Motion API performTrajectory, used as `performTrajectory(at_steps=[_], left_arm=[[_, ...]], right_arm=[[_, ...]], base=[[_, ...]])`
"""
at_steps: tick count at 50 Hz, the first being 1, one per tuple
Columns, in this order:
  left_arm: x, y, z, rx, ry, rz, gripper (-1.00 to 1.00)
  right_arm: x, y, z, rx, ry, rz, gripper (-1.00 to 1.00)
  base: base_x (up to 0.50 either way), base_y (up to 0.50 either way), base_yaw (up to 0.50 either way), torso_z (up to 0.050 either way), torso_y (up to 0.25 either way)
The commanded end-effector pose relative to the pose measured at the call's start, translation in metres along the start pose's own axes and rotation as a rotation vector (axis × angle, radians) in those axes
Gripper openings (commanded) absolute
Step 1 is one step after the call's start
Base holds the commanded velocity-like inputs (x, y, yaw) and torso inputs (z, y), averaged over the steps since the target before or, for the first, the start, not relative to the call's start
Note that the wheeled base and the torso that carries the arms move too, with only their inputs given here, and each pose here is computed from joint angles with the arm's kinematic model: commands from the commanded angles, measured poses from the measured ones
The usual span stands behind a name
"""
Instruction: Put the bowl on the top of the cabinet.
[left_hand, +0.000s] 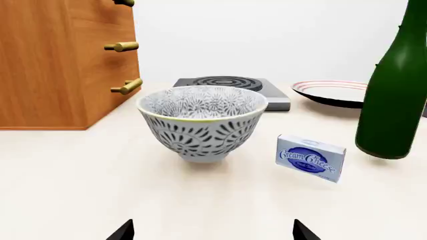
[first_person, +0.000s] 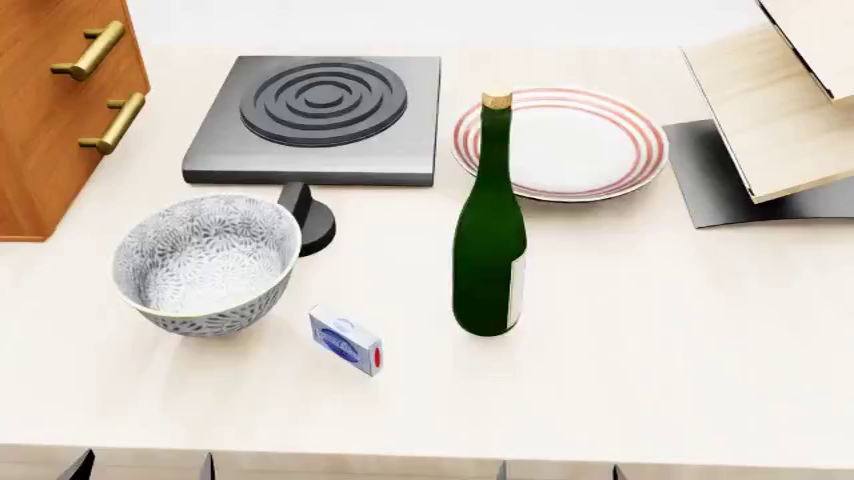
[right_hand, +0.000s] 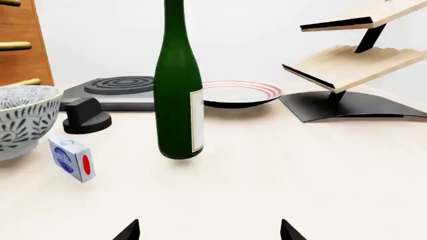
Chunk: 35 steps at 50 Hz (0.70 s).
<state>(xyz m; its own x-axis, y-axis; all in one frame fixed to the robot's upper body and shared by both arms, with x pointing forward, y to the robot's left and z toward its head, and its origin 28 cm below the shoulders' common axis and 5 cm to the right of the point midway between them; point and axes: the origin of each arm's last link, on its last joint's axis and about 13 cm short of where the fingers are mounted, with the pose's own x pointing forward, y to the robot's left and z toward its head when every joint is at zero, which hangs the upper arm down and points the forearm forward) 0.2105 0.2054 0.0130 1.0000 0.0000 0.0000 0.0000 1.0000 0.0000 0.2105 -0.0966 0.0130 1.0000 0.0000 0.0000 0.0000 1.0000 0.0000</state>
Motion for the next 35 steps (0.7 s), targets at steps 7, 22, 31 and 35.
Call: performTrajectory(at_steps=[7, 22, 31, 35], left_arm=[[0.001, 0.000, 0.002, 0.004, -0.004, 0.006, 1.00], [0.002, -0.002, 0.058, 0.056, -0.127, 0.007, 1.00], [0.003, -0.001, 0.073, 0.057, -0.153, 0.007, 1.00], [0.003, -0.001, 0.077, 0.065, -0.161, 0.011, 1.00]], right_arm=[[0.002, 0.000, -0.002, -0.010, 0.029, -0.007, 1.00], [0.002, -0.002, 0.061, -0.019, -0.095, 0.005, 1.00], [0.002, -0.003, 0.074, -0.032, -0.115, -0.002, 1.00], [0.004, -0.004, 0.074, -0.027, -0.115, -0.008, 1.00]], base=[[0.00, 0.00, 0.00, 0.000, 0.000], [0.00, 0.00, 0.00, 0.000, 0.000], [0.00, 0.00, 0.00, 0.000, 0.000], [0.00, 0.00, 0.00, 0.000, 0.000]])
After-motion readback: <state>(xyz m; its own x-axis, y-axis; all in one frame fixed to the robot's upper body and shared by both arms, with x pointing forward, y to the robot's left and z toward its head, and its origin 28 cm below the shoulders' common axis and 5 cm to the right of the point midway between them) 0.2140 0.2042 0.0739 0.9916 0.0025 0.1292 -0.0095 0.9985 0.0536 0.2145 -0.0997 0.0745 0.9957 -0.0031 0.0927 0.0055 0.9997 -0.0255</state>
